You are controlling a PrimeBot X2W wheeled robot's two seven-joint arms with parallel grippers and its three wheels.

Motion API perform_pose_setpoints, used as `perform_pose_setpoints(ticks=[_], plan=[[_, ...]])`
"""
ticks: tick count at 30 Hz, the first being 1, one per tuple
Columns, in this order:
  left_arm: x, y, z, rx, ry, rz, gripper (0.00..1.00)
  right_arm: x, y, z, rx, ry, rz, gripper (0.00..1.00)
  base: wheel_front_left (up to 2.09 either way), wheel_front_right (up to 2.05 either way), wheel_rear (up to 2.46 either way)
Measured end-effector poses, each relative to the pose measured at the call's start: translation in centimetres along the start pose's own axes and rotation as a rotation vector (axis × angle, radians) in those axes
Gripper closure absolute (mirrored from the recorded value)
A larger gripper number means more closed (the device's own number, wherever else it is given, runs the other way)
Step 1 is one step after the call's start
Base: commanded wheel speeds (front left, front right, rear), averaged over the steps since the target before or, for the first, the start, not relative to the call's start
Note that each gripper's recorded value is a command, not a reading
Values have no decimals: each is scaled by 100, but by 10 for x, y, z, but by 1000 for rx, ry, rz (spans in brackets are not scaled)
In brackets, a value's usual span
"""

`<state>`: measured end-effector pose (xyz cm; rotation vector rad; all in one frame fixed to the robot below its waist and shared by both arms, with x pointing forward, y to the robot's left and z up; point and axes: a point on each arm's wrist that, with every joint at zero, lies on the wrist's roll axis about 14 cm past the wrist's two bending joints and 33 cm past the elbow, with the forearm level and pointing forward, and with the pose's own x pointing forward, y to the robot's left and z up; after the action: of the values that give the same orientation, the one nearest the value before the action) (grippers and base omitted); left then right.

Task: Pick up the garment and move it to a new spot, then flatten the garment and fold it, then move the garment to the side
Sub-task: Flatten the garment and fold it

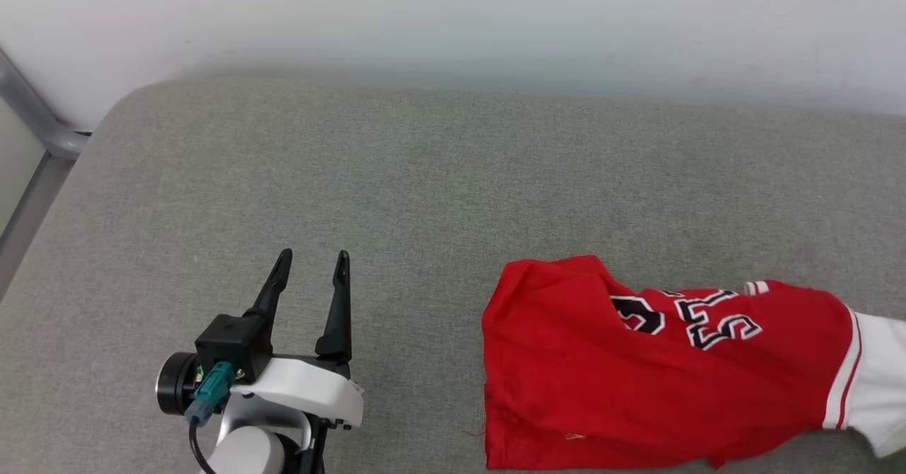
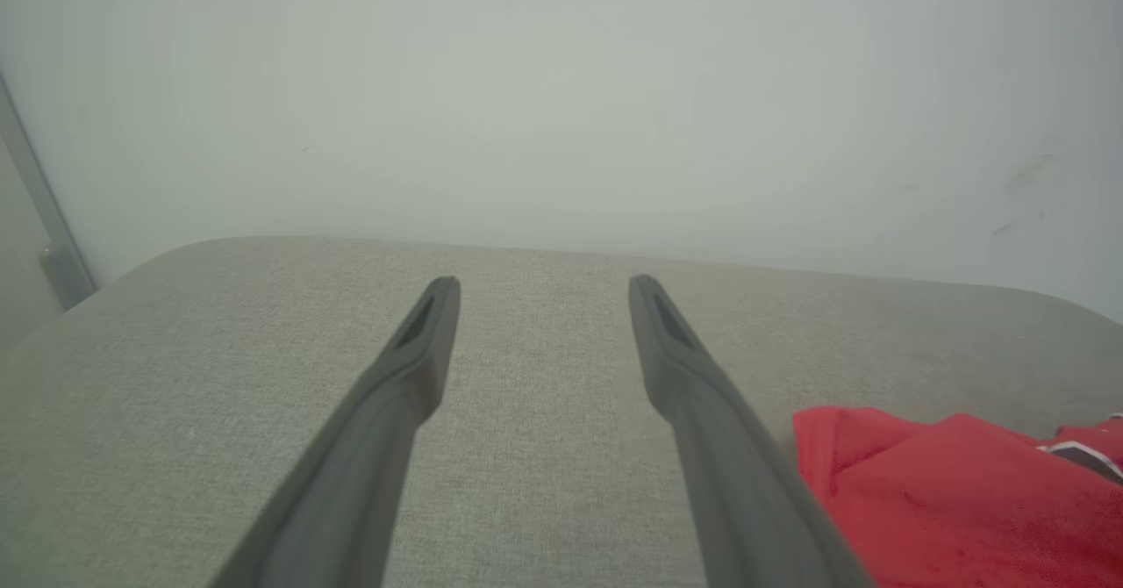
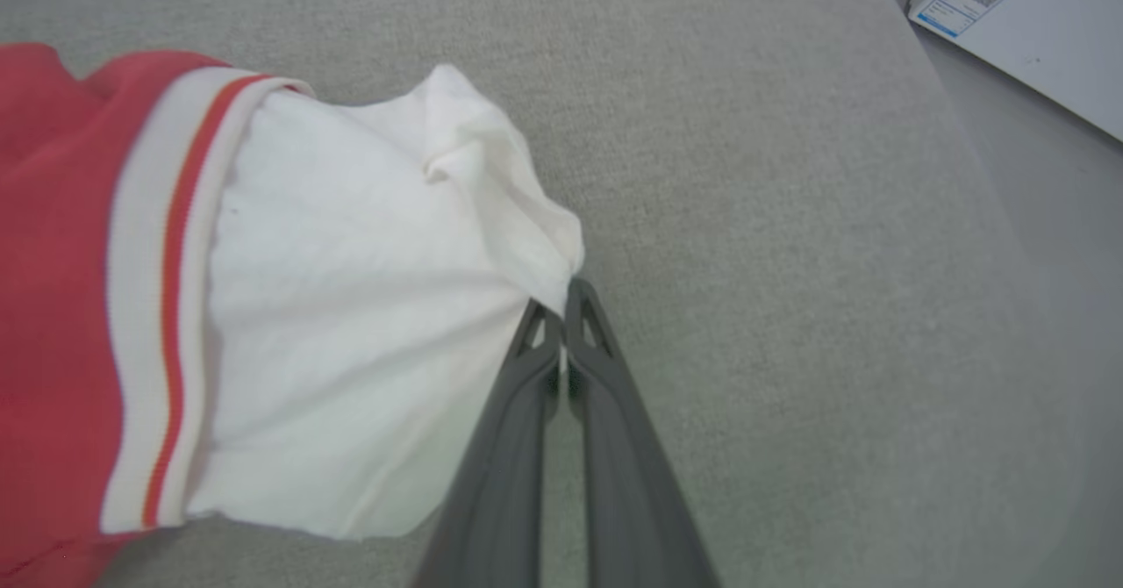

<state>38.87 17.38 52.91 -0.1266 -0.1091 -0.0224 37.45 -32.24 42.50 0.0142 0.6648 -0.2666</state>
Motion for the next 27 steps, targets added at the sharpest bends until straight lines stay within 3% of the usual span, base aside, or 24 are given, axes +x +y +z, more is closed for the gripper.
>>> perform_pose_setpoints(ticks=[5, 6, 7, 8, 16, 27], plan=[[-1, 5, -3, -2, 10, 16, 0, 4, 1, -56, 98, 112, -10, 100, 0, 0, 0], [-1, 6, -4, -1, 12, 19, 0, 5, 4, -62, 108, 117, -6, 75, 0, 0, 0], [-1, 6, -4, -1, 13, 20, 0, 5, 7, -63, 123, 106, 0, 31, 0, 0, 0], [-1, 7, -4, 0, 13, 20, 0, 6, 9, -62, 137, 89, 5, 0, 0, 0, 0], [-10, 9, -1, 6, 16, 21, 0, -2, 18, -14, 141, -206, 24, 0, 0, 0, 0], [-28, 6, 10, 13, 7, 10, 0, -55, 57, 52, 60, -606, 126, 0, 0, 0, 0]])
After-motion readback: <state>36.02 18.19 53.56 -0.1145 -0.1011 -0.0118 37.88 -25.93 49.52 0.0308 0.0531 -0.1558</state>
